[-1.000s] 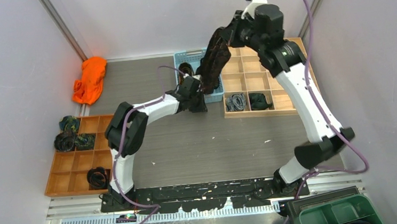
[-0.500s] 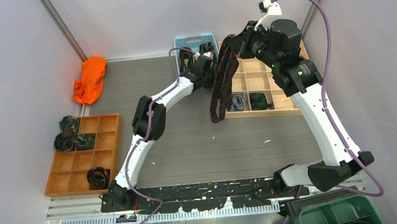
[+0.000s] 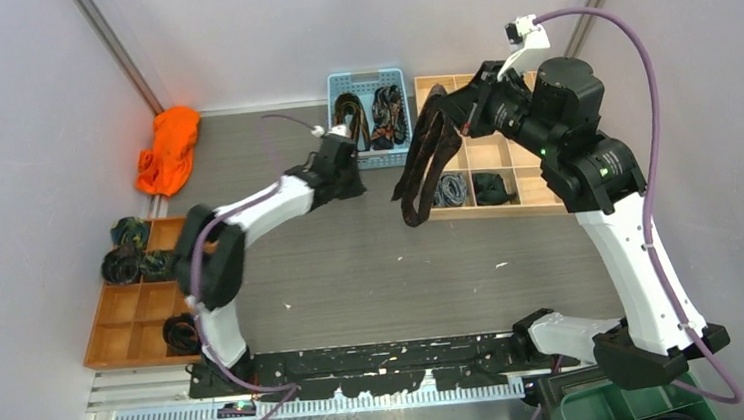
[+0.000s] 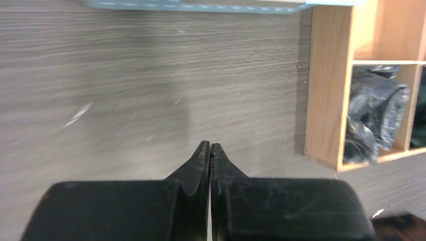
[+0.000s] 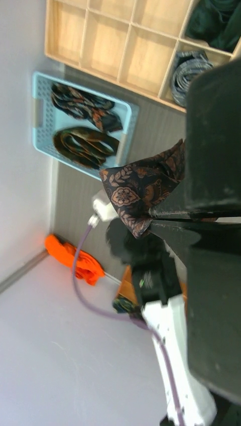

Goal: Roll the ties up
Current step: Place the tie at the center of the board.

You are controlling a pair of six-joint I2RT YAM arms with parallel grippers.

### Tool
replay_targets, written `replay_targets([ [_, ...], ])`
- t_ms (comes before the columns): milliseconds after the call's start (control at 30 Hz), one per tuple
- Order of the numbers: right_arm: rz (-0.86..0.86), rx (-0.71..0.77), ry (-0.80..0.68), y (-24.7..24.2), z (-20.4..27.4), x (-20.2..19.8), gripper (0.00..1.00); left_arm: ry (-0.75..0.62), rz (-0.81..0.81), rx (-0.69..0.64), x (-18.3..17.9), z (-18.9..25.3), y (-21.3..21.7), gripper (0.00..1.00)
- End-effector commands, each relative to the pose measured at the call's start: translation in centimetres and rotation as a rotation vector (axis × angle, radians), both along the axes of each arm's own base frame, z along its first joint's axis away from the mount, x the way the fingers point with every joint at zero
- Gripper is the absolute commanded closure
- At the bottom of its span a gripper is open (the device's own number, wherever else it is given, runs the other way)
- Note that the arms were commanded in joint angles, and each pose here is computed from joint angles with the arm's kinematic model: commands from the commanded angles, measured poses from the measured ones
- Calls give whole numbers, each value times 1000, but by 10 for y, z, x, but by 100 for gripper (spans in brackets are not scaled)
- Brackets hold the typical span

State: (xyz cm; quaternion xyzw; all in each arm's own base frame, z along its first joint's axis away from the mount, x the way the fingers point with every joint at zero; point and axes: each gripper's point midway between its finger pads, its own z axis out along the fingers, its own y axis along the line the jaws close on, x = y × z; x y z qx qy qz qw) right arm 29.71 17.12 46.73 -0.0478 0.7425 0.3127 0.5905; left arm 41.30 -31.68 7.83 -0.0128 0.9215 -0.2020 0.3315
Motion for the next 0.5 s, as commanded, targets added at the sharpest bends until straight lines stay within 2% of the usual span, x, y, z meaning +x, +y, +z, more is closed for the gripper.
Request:
replay_targets([
  [0,123,35,55,19,-2,-32,99,-272,191,-29,-17,121,64,100],
  [167,260,6,153,63,-30,-57,99,-308,250,32,-79,149,126,100],
  [267,368,-66,220,104,-57,-84,99,-327,291,40,-111,159,158,100],
  [467,486,-200,347,162,-122,-110,99,-371,363,53,-158,177,209,100],
])
